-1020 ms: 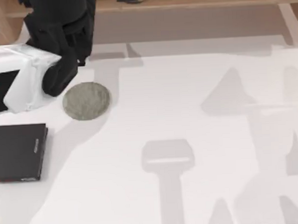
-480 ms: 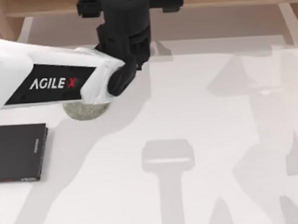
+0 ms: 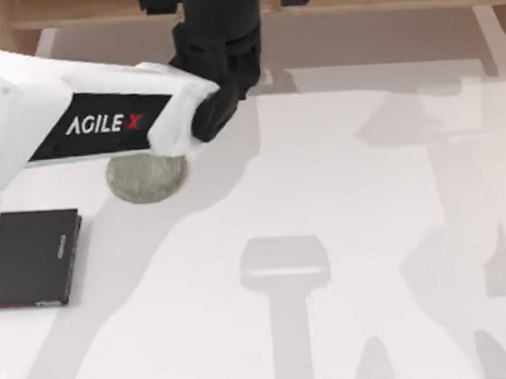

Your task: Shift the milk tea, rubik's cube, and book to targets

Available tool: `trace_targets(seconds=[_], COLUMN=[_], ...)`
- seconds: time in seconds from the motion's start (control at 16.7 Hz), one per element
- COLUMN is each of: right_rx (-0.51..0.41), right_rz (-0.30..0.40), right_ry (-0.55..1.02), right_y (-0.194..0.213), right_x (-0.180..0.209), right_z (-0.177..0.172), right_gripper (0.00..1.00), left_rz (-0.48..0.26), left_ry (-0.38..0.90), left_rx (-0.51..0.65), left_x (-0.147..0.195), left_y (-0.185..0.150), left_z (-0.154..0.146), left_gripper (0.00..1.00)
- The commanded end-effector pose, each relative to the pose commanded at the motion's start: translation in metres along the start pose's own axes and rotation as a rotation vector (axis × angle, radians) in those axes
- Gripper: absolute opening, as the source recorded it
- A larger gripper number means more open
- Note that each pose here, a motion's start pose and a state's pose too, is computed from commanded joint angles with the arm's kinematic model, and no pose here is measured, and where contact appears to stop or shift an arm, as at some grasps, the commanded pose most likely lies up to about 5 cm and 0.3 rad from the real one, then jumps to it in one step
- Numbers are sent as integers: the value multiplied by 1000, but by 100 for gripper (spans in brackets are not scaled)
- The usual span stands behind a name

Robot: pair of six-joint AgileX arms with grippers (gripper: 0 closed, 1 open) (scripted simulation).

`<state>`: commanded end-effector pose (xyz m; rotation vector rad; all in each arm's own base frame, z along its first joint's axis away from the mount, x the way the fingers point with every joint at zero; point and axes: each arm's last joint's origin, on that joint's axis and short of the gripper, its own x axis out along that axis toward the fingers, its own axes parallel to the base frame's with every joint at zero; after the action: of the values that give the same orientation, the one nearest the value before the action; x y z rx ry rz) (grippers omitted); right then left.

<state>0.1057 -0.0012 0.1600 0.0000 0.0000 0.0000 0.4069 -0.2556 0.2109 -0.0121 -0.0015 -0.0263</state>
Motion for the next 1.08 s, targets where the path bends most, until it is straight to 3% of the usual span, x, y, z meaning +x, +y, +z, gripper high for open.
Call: trace_targets(seconds=[0.42,0.72,1.08], right_rx=[0,0,0], right_rz=[0,0,0], right_ry=[0,0,0], right_y=[0,0,0], right_x=[0,0,0], right_z=[0,0,0], right_gripper=[100,100,100], left_rz=[0,0,0], left_ry=[-1,0,0], left_rx=[0,0,0], left_x=[54,57,57], left_y=[1,2,2], left_z=[0,0,0], left_gripper=[100,100,55])
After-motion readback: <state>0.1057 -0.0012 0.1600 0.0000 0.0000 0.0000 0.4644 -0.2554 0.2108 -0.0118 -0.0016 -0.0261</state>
